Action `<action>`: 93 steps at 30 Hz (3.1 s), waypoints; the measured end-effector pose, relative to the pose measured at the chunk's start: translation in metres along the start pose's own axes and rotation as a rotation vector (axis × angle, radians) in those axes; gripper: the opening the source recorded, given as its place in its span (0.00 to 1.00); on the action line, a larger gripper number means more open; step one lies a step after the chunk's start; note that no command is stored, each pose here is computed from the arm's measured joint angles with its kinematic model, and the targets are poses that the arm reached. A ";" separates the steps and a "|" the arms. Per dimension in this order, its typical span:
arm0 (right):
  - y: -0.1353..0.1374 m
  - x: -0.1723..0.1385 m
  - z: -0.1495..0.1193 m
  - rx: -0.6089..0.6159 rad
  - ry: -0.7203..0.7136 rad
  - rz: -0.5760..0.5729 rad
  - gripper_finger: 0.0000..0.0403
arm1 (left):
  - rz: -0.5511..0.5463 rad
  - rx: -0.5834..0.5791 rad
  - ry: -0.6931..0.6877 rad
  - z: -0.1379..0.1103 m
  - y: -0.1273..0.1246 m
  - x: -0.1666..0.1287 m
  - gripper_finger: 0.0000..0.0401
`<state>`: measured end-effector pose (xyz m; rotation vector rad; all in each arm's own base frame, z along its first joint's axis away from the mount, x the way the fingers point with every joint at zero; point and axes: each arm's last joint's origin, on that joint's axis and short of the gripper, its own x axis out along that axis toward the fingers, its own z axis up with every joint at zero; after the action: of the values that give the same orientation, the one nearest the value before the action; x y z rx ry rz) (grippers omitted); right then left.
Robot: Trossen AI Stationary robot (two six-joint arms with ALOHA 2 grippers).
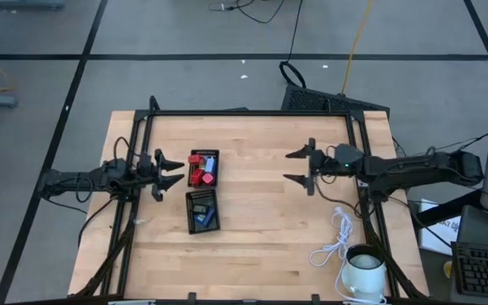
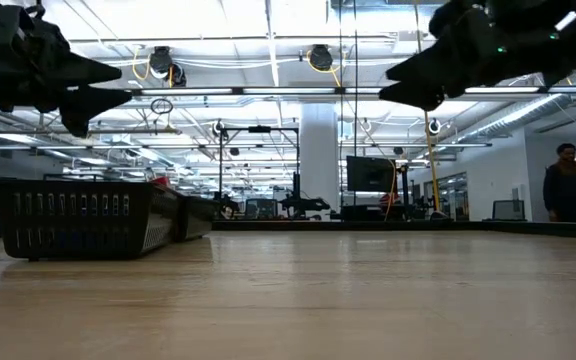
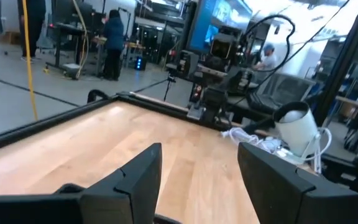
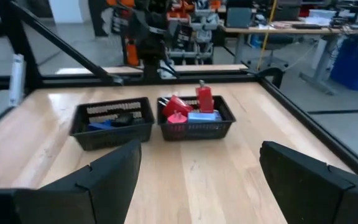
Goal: Pick & Place Office items
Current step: Return to Home Position
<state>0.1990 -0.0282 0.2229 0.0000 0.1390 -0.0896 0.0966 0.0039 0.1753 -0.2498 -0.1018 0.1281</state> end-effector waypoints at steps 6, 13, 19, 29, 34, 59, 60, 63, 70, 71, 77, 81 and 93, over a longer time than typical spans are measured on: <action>0.002 -0.023 -0.011 0.032 -0.060 0.030 0.78 | 0.001 0.051 0.000 0.000 0.000 0.000 0.53; 0.003 -0.045 -0.031 0.059 -0.163 0.018 0.78 | 0.001 0.057 0.000 0.000 0.000 0.000 0.53; 0.003 -0.061 -0.034 0.073 -0.187 -0.030 0.78 | 0.000 0.056 0.000 0.000 0.000 0.000 0.53; 0.002 -0.084 -0.048 0.083 -0.298 -0.118 0.78 | 0.000 0.056 0.000 0.000 0.000 0.000 0.53; 0.002 -0.090 -0.046 0.083 -0.350 -0.130 0.78 | 0.000 0.056 0.000 0.000 0.000 0.000 0.53; 0.002 -0.086 -0.060 0.056 -0.202 -0.134 0.78 | -0.001 0.056 -0.002 0.001 0.000 0.000 0.53; 0.002 -0.086 -0.060 0.056 -0.201 -0.134 0.78 | -0.001 0.057 -0.002 0.001 0.000 0.000 0.53; 0.002 -0.086 -0.060 0.056 -0.201 -0.134 0.78 | -0.001 0.057 -0.003 0.001 0.000 0.000 0.53; 0.002 -0.086 -0.060 0.056 -0.202 -0.133 0.78 | -0.001 0.056 -0.002 0.001 0.000 0.000 0.53; 0.002 -0.086 -0.060 0.056 -0.201 -0.133 0.78 | -0.001 0.056 -0.003 0.001 0.000 0.000 0.53; 0.002 -0.086 -0.060 0.056 -0.201 -0.133 0.78 | -0.001 0.056 -0.003 0.001 0.000 0.000 0.53; 0.002 -0.086 -0.060 0.056 -0.201 -0.133 0.78 | -0.001 0.056 -0.003 0.001 0.000 0.000 0.53; 0.002 -0.086 -0.060 0.056 -0.201 -0.133 0.78 | -0.001 0.056 -0.003 0.001 0.000 0.000 0.53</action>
<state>0.1060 -0.0181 0.1753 0.0380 -0.0646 -0.2253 0.0965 0.0039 0.1760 -0.1933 -0.1009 0.1303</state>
